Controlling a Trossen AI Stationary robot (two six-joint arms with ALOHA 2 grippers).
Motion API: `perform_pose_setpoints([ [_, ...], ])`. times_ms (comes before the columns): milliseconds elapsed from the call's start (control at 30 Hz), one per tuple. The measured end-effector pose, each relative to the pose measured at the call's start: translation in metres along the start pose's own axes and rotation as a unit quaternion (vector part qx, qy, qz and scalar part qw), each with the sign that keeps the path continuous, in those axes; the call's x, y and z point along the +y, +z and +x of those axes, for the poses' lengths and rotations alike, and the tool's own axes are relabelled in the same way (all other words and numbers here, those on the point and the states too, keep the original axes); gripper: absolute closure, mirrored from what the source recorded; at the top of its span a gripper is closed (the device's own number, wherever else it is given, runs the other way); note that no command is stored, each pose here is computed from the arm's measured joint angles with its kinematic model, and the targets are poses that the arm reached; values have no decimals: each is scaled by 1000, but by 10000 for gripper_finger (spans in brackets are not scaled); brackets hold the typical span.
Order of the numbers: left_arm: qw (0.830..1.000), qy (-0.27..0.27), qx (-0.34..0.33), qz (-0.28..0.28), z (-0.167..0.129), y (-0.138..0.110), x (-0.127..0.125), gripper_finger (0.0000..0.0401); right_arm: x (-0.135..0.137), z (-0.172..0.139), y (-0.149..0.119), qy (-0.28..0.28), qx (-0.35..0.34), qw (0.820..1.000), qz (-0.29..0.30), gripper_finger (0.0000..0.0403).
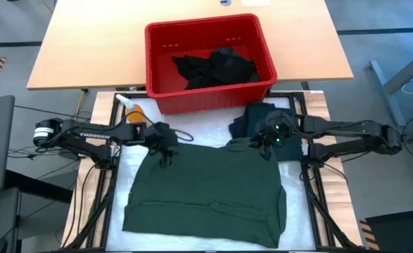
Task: Fold laundry
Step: Fold the green polo shirt
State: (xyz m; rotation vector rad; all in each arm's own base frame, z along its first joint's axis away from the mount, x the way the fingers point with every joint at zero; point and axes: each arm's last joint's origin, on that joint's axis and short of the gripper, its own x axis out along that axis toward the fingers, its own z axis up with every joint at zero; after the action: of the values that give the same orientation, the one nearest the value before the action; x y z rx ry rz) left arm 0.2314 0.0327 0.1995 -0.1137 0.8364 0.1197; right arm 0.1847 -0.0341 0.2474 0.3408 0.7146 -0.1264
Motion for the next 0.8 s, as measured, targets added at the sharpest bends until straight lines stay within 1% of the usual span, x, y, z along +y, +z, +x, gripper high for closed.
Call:
perform_pose_setpoints([
  [133,999,29,6,26,4,11,15,197,-7,4,14,-22,23,999,-33,208],
  [233,998,41,39,23,11,7,27,184,-12,14,18,-31,81,994,-64,174],
  [333,996,50,75,17,21,0,38,182,-18,24,16,-39,154,984,-82,156],
  [433,993,57,101,10,28,-6,46,181,-25,31,13,-70,209,971,-97,154],
  [533,992,60,113,17,33,-8,50,181,-29,37,13,-91,229,963,-108,156],
  [667,990,62,122,21,37,-10,50,181,-30,43,12,-88,239,961,-112,157],
  [800,988,49,146,30,36,-15,49,181,-29,48,8,-80,260,955,-121,163],
])
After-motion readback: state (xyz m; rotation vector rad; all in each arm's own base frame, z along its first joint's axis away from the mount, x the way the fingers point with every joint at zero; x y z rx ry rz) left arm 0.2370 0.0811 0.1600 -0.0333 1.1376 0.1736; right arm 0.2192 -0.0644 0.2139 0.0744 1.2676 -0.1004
